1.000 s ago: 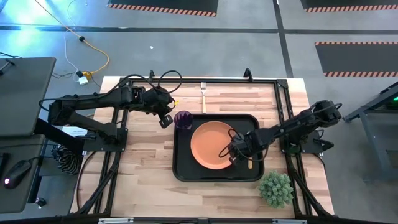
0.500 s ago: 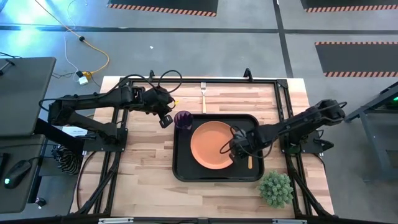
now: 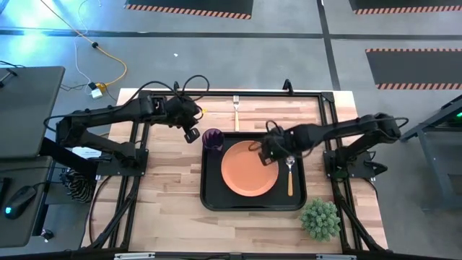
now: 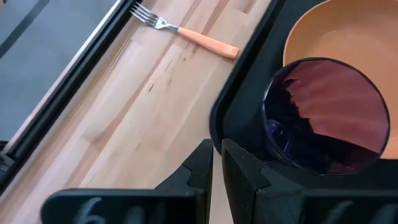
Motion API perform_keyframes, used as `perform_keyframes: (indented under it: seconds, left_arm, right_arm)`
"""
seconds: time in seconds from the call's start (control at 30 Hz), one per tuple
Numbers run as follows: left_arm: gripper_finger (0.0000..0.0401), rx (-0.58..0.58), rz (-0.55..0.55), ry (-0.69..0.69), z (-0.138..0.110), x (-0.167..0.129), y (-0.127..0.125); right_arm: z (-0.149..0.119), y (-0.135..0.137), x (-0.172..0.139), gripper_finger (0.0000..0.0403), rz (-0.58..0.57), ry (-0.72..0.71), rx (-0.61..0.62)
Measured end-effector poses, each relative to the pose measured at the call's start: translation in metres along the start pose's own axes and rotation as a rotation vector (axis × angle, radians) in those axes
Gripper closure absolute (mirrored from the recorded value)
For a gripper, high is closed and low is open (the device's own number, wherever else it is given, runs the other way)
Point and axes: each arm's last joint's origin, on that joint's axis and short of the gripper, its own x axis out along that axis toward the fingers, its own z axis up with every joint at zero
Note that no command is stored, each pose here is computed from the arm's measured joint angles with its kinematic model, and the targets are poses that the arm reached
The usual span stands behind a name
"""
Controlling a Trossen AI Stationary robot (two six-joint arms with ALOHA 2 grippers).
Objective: Pick and place plate/cup/fork/spoon on tray
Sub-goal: Put the orange fork on the black serving tray between the orange plate and orange spoon
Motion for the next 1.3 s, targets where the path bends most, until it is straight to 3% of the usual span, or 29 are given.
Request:
perform_keyframes:
  seconds: [0.27,0.5,0.77,1.0,1.3]
  left_arm:
    - [0.0378,0.026,0.005,-0.044,-0.001,-0.012,0.007]
    - [0.0378,0.019,0.031,-0.077,-0.001,-0.021,0.019]
    - [0.0378,-0.017,0.074,-0.136,-0.001,-0.031,0.036]
    - [0.0378,-0.044,0.115,-0.195,0.001,-0.038,0.049]
    - [0.0378,-0.093,0.166,-0.190,0.000,-0.039,0.065]
  right_arm:
    - [0.048,-0.011,-0.009,0.0263,0.014,-0.103,0.037]
    - [0.101,-0.025,-0.017,0.0223,0.098,-0.254,0.064]
    - [0.170,-0.048,-0.030,0.0213,0.251,-0.610,0.100]
    - [0.214,-0.067,-0.060,0.0213,0.400,-0.992,0.026]
    - [0.258,-0.078,-0.107,0.0213,0.285,-1.110,-0.054]
